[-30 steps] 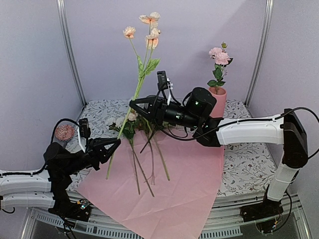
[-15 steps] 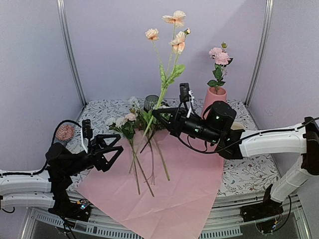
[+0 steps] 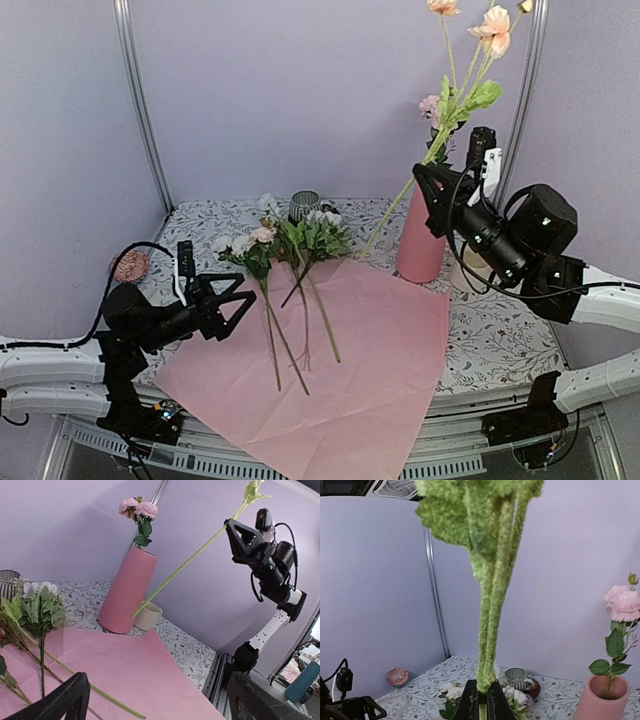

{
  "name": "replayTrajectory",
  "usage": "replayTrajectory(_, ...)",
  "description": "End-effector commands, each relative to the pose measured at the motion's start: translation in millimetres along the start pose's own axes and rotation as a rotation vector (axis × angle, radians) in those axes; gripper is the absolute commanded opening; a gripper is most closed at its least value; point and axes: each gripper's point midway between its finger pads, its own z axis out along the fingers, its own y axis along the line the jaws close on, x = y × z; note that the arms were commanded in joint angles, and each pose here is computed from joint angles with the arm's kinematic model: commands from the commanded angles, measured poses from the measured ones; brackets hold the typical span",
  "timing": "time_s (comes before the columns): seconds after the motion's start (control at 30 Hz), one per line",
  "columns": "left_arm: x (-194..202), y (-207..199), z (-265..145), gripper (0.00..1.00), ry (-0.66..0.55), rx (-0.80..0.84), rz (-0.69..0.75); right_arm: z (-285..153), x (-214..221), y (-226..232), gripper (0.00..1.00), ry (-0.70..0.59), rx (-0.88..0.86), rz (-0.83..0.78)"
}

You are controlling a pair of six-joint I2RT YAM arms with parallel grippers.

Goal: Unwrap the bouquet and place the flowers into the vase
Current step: Place the fake flower in the vase.

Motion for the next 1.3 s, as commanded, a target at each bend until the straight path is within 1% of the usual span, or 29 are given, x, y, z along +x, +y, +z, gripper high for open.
replayTrajectory(0.0, -2.4, 0.9, 7.6, 0.98, 0.009, -0.016, 0.002, -14.3, -45.7, -34.2, 0.02, -0.023, 0.192, -0.204)
replayTrajectory(0.2, 1.9, 2.2, 16.3, 0.98, 0.034, -0.015, -0.007, -15.3, -86.7, -54.2, 0.02, -0.055, 0.303, -0.324)
replayTrajectory(0.53, 3.3, 0.6, 28.9, 0.97, 0.068, -0.007, -0.012, 0.1, -118.0, -65.2, 0.02, -0.081, 0.363, -0.387)
replayTrajectory(0.6, 4.4, 1.2, 29.0, 0.96, 0.067, -0.008, -0.016, 0.0, -133.9, -66.1, 0.02, -0.109, 0.372, -0.389)
replayTrajectory(0.7, 7.2, 4.6, 28.8, 0.96, 0.070, -0.020, -0.025, 1.0, -146.1, -69.3, 0.02, -0.131, 0.385, -0.392)
replayTrajectory(0.93, 11.2, 7.9, 25.7, 0.96, 0.069, -0.030, -0.037, 11.0, -147.6, -80.3, 0.02, -0.134, 0.397, -0.396)
replayTrajectory(1.27, 10.6, 10.1, 24.9, 0.95, 0.066, -0.045, -0.040, 34.9, -121.4, -98.5, 0.02, -0.080, 0.363, -0.336)
